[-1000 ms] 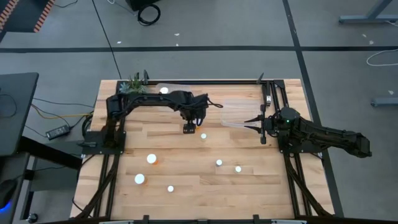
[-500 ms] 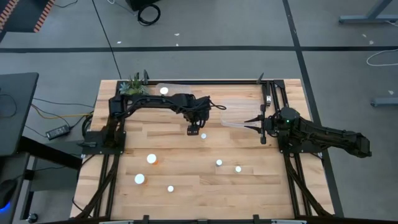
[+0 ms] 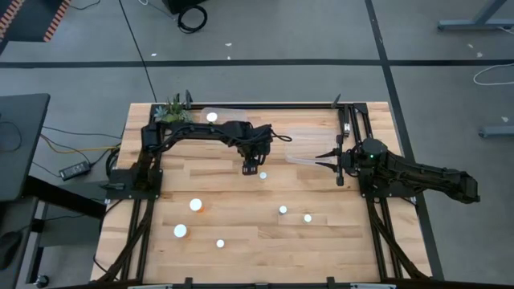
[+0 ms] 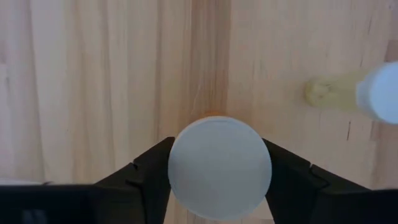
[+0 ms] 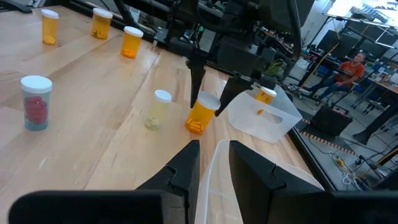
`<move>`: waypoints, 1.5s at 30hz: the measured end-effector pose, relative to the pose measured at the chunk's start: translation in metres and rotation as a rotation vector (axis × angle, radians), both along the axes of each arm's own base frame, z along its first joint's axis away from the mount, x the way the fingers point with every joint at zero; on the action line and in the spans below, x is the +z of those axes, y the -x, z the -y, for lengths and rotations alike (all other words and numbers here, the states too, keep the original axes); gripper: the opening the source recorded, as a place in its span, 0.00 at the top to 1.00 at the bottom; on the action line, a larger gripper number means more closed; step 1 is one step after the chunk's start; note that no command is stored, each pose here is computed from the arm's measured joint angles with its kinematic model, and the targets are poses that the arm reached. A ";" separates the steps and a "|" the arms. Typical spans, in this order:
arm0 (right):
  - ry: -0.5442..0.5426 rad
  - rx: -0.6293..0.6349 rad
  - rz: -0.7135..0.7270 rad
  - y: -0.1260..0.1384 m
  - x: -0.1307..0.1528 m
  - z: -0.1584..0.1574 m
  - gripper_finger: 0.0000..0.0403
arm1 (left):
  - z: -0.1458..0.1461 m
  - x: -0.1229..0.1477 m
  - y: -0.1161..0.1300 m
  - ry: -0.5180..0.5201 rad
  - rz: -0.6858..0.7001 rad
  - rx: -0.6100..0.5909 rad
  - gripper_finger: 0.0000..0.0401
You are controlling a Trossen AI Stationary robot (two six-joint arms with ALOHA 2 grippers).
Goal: Pick and place medicine bottles into bin by pill shape (circle, oval)
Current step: Put the large orange pill bottle into the left transparent bin
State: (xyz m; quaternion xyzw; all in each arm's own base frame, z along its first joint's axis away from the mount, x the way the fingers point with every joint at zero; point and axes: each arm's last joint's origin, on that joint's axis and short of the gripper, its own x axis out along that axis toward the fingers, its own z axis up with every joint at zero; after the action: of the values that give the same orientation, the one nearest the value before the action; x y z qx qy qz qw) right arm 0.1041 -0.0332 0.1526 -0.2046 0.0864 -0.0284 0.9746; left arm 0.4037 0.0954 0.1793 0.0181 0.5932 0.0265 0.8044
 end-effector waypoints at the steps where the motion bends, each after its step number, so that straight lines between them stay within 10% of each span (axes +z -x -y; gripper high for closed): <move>1: 0.000 0.000 0.000 0.000 0.000 0.000 0.77 | 0.000 0.000 0.000 0.000 0.000 0.000 0.47; 27: 0.000 0.000 -0.001 0.000 0.000 0.000 0.77 | -0.071 0.131 0.019 -0.072 0.156 0.173 0.43; 45: 0.000 0.000 -0.001 0.000 0.000 0.000 0.77 | -0.140 0.077 0.071 0.001 -0.029 0.428 0.45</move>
State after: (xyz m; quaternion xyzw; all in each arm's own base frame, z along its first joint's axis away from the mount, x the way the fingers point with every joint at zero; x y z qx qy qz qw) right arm 0.1041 -0.0332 0.1525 -0.2047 0.0867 -0.0281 0.9746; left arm 0.3328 0.2351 0.2566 -0.1083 0.5952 0.1961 0.7717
